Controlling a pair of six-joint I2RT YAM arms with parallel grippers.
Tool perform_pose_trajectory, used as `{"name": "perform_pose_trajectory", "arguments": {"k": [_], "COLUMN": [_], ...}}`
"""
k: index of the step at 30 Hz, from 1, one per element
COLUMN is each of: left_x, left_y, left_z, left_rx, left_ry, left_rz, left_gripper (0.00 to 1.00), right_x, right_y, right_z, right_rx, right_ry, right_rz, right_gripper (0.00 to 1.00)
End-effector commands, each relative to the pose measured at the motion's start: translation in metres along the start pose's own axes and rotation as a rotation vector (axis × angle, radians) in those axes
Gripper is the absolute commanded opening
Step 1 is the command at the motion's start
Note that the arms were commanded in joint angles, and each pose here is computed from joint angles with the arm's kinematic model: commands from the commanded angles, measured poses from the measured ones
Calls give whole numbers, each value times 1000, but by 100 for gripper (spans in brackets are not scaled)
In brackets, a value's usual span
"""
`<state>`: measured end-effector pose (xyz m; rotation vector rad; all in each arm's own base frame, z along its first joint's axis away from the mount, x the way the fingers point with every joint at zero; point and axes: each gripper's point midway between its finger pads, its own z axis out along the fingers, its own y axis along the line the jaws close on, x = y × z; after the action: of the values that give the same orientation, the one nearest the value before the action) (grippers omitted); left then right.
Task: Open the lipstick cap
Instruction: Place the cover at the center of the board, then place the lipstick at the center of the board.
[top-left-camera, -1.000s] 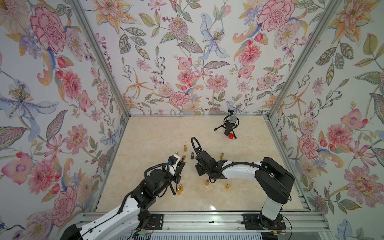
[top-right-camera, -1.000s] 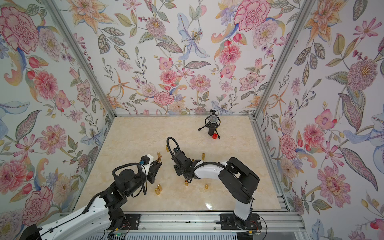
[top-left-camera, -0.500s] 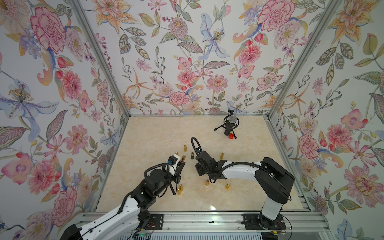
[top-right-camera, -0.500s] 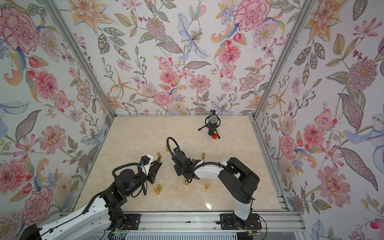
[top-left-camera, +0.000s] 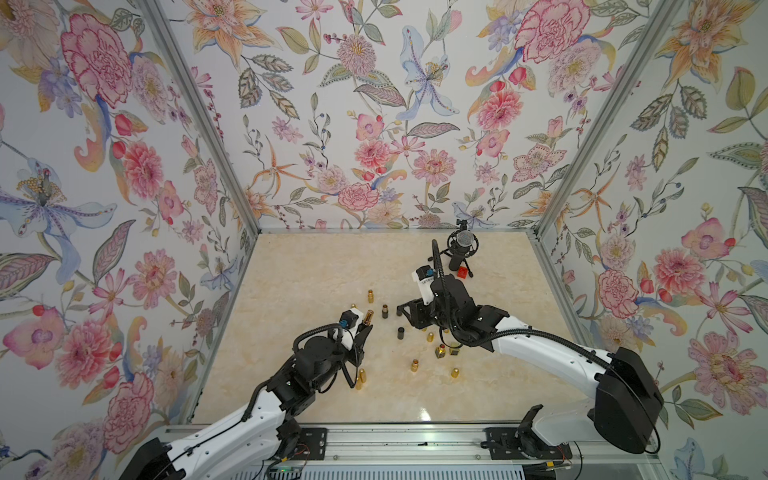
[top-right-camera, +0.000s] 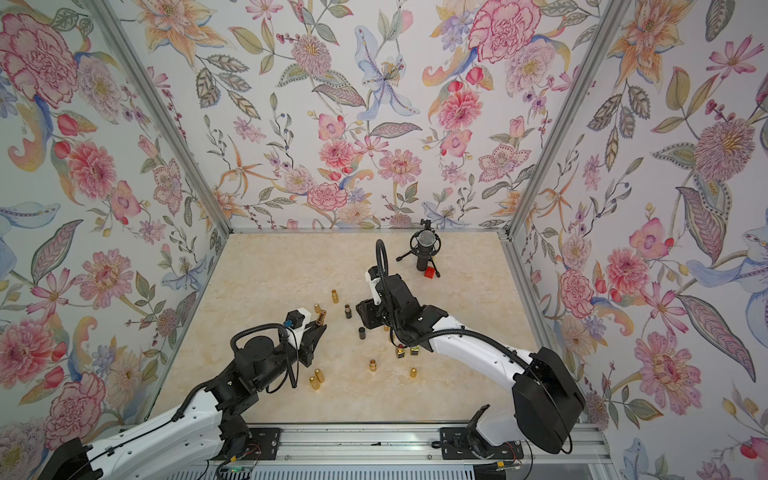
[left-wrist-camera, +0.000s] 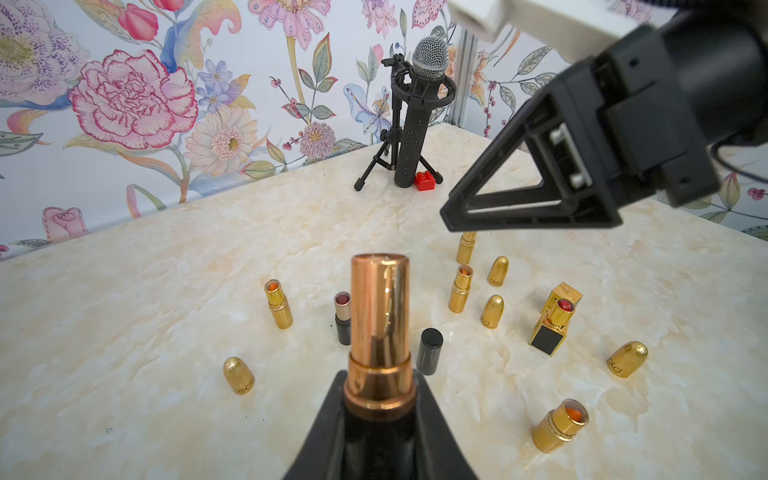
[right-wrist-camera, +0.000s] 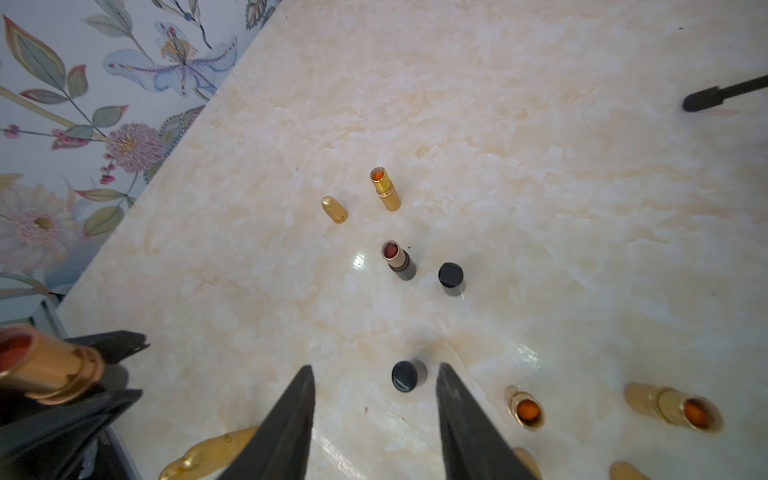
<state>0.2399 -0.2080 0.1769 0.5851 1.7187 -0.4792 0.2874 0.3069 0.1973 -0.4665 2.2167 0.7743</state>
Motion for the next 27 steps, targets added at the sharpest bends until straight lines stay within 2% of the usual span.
{"name": "perform_pose_trajectory", "arguments": {"k": [1, 8, 14, 21, 27], "left_x": [-35, -43, -45, -45, -44], "left_y": [-5, -8, -12, -14, -15], "left_z": [5, 16, 18, 19, 20], "left_rx": [26, 38, 55, 70, 75], "left_ry": [-102, -113, -109, -98, -89], "left_rz": [4, 15, 18, 27, 33], "left_gripper": [4, 3, 3, 4, 4], "right_x": [14, -7, -23, -26, -25], "right_y": [45, 86, 103, 107, 107], "right_z": [-21, -34, -25, -2, 10], "right_rx": [-244, -433, -502, -475, -431], "right_ry": [100, 69, 18, -1, 4], "right_rz": [74, 159, 212, 214, 181], "right_gripper": [54, 60, 59, 51, 39]}}
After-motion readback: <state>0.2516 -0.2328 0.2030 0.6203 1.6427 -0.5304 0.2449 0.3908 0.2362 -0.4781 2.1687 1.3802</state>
